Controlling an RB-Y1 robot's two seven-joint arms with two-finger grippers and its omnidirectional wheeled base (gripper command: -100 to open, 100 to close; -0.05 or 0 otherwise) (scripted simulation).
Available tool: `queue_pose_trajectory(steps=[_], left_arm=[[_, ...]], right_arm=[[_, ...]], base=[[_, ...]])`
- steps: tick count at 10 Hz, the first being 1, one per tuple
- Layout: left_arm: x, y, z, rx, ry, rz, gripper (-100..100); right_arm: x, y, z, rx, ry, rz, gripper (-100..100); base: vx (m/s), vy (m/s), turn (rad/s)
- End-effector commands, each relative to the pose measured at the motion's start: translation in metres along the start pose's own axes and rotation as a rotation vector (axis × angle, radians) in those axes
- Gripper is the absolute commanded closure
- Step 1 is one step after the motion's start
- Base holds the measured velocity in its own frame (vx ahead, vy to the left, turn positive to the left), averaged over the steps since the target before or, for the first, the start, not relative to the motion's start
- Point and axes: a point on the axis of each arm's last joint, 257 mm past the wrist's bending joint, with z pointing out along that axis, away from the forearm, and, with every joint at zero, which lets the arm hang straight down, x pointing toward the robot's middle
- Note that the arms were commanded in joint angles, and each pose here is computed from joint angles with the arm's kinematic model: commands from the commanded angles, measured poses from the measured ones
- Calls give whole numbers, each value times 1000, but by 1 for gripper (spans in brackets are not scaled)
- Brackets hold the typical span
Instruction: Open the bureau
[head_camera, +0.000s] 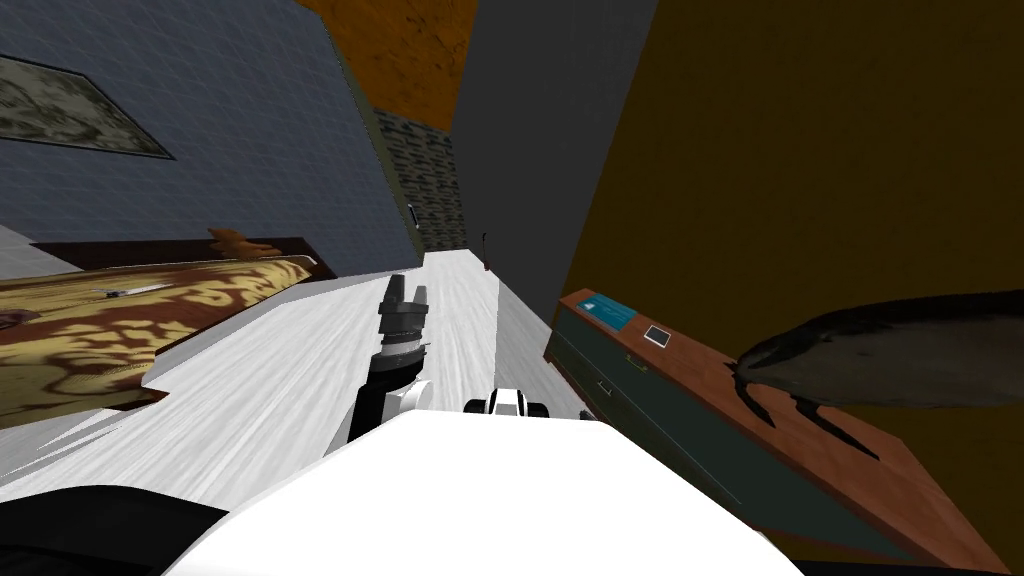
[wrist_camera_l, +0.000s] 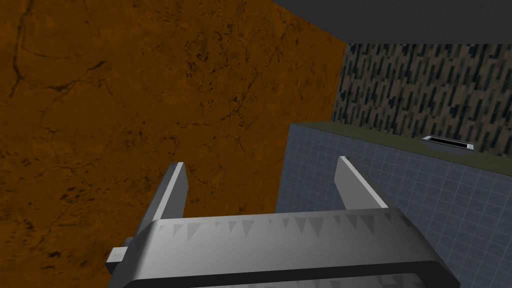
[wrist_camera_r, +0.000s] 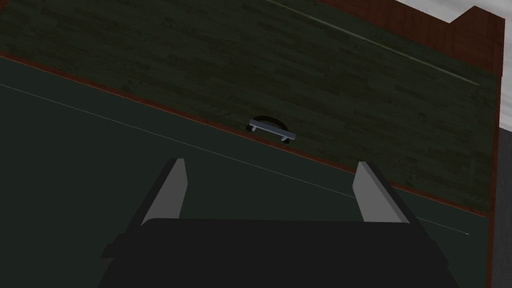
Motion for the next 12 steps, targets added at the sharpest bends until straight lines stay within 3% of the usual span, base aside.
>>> queue_pose_trajectory(steps=[1,3,10,12], left_arm=[[0,0,0,0,0,0,0],[0,0,0,0,0,0,0],[0,0,0,0,0,0,0],[0,0,0,0,0,0,0]], right_arm=[[-2,-26,4,92,-39,-101,-100],[1,-40,4,141,-36,-108,-100],[-23,-106,1,389,-166,-362,-100],[-25,-113,-2,418,-171,-359,-100]], base=[[64,-29,179],[29,-20,49],[33,-28,129],[19,-21,25]])
